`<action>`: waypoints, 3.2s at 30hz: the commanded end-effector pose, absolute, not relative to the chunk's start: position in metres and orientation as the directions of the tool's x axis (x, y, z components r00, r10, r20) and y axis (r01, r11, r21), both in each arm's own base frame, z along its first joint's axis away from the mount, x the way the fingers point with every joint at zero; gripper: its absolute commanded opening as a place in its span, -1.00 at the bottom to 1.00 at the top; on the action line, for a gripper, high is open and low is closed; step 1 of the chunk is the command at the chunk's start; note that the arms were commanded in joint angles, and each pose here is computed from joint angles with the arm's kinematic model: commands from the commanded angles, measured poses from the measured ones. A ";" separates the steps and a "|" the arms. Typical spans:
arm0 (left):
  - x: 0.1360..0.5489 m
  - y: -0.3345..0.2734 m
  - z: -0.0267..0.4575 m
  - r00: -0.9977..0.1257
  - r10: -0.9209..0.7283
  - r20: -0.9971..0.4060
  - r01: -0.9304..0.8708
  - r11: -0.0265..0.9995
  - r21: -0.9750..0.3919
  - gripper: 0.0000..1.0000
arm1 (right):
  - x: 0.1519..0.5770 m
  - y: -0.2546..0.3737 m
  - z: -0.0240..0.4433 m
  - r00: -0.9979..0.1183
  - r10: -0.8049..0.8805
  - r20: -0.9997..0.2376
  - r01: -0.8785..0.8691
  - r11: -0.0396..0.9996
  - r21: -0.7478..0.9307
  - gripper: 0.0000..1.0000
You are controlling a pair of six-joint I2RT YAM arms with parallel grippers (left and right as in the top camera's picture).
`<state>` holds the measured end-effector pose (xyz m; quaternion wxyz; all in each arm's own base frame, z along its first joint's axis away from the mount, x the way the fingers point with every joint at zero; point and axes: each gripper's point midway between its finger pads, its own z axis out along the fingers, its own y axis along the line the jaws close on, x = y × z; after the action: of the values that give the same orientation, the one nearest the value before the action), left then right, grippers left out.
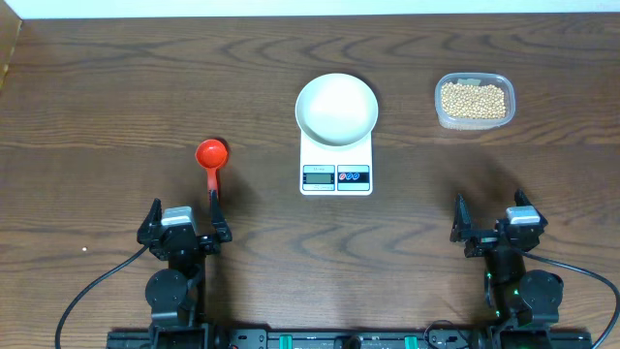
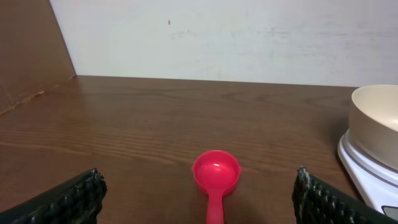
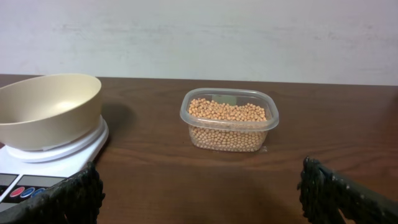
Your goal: Scoop item into bowl and weigh 50g on scale
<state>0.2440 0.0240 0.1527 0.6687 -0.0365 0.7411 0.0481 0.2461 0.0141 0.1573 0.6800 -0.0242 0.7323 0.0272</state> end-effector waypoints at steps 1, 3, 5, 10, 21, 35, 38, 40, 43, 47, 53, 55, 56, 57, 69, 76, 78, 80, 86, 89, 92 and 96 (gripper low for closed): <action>0.242 0.027 0.136 -0.158 0.005 -0.987 -0.132 0.991 0.027 0.96 | 0.246 0.014 0.157 -0.076 0.008 -0.997 -0.070 0.997 0.013 0.99; 0.242 0.027 0.136 -0.158 0.005 -0.987 -0.132 0.991 0.027 0.96 | 0.246 0.014 0.157 -0.076 0.008 -0.997 -0.070 0.997 0.013 0.98; 0.242 0.027 0.136 -0.158 0.005 -0.987 -0.132 0.991 0.027 0.96 | 0.246 0.014 0.157 -0.076 0.008 -0.997 -0.070 0.997 0.013 0.98; 0.242 0.027 0.136 -0.158 0.005 -0.987 -0.132 0.991 0.027 0.96 | 0.246 0.014 0.157 -0.076 0.008 -0.997 -0.070 0.997 0.013 0.99; 0.242 0.027 0.136 -0.158 0.006 -0.987 -0.131 0.991 0.027 0.96 | 0.246 0.014 0.157 -0.076 0.008 -0.997 -0.070 0.997 0.013 0.99; 0.242 0.027 0.136 -0.158 0.005 -0.987 -0.132 0.991 0.027 0.96 | 0.246 0.014 0.157 -0.076 0.008 -0.997 -0.070 0.997 0.013 0.99; 0.242 0.027 0.136 -0.158 0.005 -0.987 -0.132 0.991 0.027 0.96 | 0.246 0.014 0.157 -0.076 0.008 -0.997 -0.070 0.997 0.013 0.99; 0.242 0.027 0.136 -0.158 0.005 -0.987 -0.132 0.991 0.027 0.96 | 0.246 0.014 0.157 -0.076 0.008 -0.997 -0.070 0.997 0.013 0.99; 0.242 0.027 0.136 -0.158 0.005 -0.987 -0.132 0.991 0.027 0.96 | 0.246 0.014 0.157 -0.076 0.008 -0.997 -0.070 0.997 0.013 0.99; 0.242 0.027 0.136 -0.158 0.005 -0.987 -0.132 0.991 0.027 0.96 | 0.246 0.014 0.157 -0.076 0.008 -0.997 -0.070 0.997 0.013 0.99; 0.242 0.027 0.136 -0.158 0.005 -0.987 -0.132 0.991 0.027 0.96 | 0.246 0.014 0.157 -0.076 0.008 -0.997 -0.070 0.997 0.013 0.99; 0.242 0.027 0.136 -0.158 0.005 -0.987 -0.132 0.991 0.027 0.96 | 0.246 0.014 0.157 -0.076 0.008 -0.997 -0.070 0.997 0.013 0.99; 0.242 0.027 0.136 -0.158 0.005 -0.987 -0.132 0.991 0.027 0.96 | 0.246 0.014 0.157 -0.076 0.008 -0.997 -0.070 0.997 0.013 0.99; 0.242 0.027 0.136 -0.158 0.005 -0.987 -0.132 0.991 0.027 0.96 | 0.246 0.014 0.157 -0.076 0.008 -0.997 -0.070 0.997 0.013 0.98; 0.242 0.027 0.136 -0.158 0.005 -0.987 -0.132 0.991 0.027 0.96 | 0.246 0.014 0.157 -0.076 0.008 -0.997 -0.070 0.997 0.013 0.98; 0.242 0.027 0.136 -0.158 0.005 -0.987 -0.132 0.991 0.027 0.96 | 0.246 0.014 0.157 -0.076 0.008 -0.997 -0.070 0.997 0.013 0.98; 0.242 0.027 0.136 -0.157 0.005 -0.988 -0.132 0.991 0.026 0.96 | 0.246 0.014 0.157 -0.076 0.008 -0.997 -0.071 0.997 0.013 0.98; 0.242 0.027 0.136 -0.157 0.005 -0.988 -0.132 0.991 0.026 0.95 | 0.246 0.014 0.157 -0.076 0.008 -0.997 -0.071 0.997 0.013 0.98; 0.242 0.027 0.136 -0.157 0.005 -0.988 -0.132 0.991 0.026 0.95 | 0.246 0.014 0.157 -0.076 0.008 -0.997 -0.070 0.997 0.013 0.99; 0.243 0.026 0.139 -0.144 0.005 -0.989 -0.129 0.991 0.024 0.96 | 0.246 0.014 0.157 -0.076 0.008 -0.997 -0.070 0.997 0.013 0.99; 0.245 0.010 0.148 -0.109 0.008 -0.994 -0.036 0.999 0.012 0.96 | 0.246 0.014 0.157 -0.076 0.008 -0.997 -0.070 0.997 0.013 0.98; 0.244 -0.003 0.175 -0.046 0.011 -0.999 0.040 0.999 0.009 0.96 | 0.246 0.014 0.157 -0.076 0.008 -0.997 -0.070 0.997 0.013 0.99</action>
<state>0.2456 0.0096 0.1577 0.6778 -0.0083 0.7350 0.0172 0.2461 0.0141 0.1573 0.6800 -0.0242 0.7323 0.0272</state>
